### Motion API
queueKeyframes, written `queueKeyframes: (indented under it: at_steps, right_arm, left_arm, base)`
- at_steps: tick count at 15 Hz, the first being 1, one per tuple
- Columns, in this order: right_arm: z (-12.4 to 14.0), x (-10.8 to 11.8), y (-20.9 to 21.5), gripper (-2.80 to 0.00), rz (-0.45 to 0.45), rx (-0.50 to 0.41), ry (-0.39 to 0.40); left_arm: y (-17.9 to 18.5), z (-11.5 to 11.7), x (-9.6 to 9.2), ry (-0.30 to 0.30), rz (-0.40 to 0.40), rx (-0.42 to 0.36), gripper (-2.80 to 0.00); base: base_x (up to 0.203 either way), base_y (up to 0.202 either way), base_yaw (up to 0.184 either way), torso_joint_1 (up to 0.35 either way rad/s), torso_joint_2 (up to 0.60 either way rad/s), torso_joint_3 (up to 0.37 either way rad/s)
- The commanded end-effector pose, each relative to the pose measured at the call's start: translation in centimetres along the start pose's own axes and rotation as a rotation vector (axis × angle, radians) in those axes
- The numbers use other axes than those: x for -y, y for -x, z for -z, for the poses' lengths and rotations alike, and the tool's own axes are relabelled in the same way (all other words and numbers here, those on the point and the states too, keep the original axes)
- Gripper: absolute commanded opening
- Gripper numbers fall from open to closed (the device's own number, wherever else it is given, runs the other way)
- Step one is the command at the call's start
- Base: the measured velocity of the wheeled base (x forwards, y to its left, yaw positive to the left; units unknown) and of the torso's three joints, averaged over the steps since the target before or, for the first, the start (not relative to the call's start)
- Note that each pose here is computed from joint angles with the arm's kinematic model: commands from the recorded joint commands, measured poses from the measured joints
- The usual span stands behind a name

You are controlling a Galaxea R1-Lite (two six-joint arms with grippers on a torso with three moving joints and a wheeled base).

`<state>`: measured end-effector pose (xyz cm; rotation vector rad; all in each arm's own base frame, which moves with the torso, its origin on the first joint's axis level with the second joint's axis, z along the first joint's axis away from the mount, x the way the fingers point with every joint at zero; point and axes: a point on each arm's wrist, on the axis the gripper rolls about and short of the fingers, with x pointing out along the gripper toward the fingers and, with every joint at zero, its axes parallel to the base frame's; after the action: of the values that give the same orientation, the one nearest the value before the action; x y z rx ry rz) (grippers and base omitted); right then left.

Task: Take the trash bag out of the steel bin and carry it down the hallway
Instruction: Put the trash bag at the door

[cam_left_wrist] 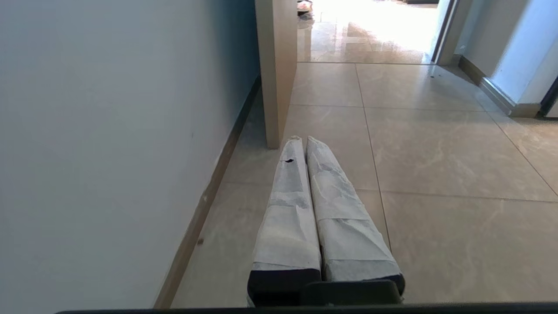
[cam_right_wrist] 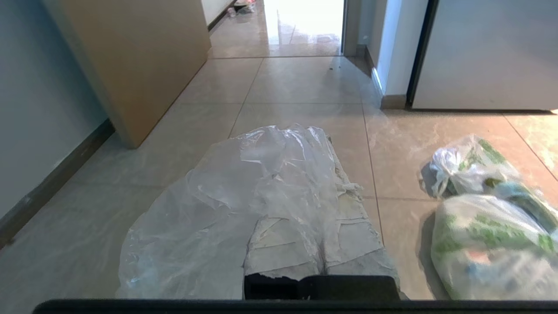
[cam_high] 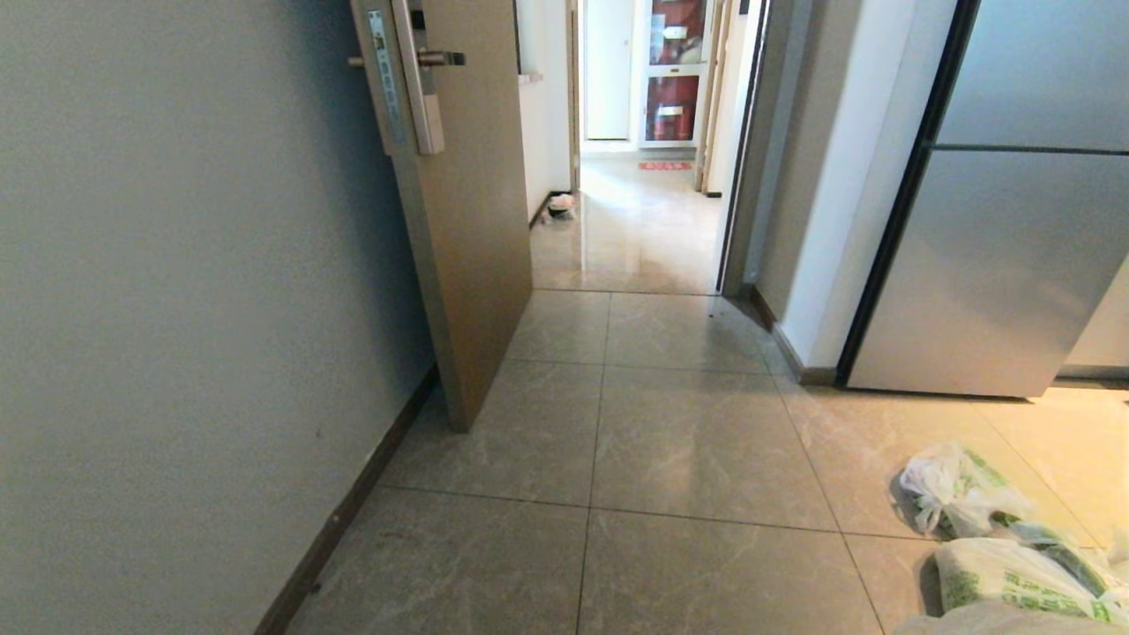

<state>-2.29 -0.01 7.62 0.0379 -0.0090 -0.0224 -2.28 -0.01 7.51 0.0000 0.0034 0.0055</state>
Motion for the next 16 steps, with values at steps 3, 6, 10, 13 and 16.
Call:
queueKeyframes:
  at_steps: [3,6,10,13,16]
  right_arm:
    - [0.04,0.00,-0.01,-2.80,0.001,-0.001,0.000]
    - [0.06,0.00,-0.01,-2.80,0.001,-0.002,0.003]
    - [0.04,0.00,0.00,-2.80,0.000,0.001,0.001]
    - [0.02,0.00,-0.01,-2.80,0.000,0.001,0.001]
    - [0.02,0.00,-0.01,-2.80,-0.001,0.001,-0.002]
  left_arm:
    - [-0.03,0.08,0.00,0.002,-0.001,-0.003,-2.80]
    - [-0.03,0.08,0.00,0.002,-0.001,-0.003,-2.80]
    - [-0.03,0.08,0.00,0.000,-0.001,-0.003,-2.80]
    - [-0.03,0.07,0.00,0.000,-0.001,-0.003,-2.80]
    - [-0.03,0.08,0.00,0.000,-0.001,-0.003,-2.80]
  base:
    - [0.194,0.000,0.003,0.004,0.00,-0.001]
    - [0.192,0.000,0.000,0.003,0.00,0.002]
    - [0.054,0.000,0.000,0.003,0.00,0.001]
    - [0.000,0.000,0.000,0.000,0.00,0.000]
    - [0.000,0.000,0.000,0.000,0.00,0.000]
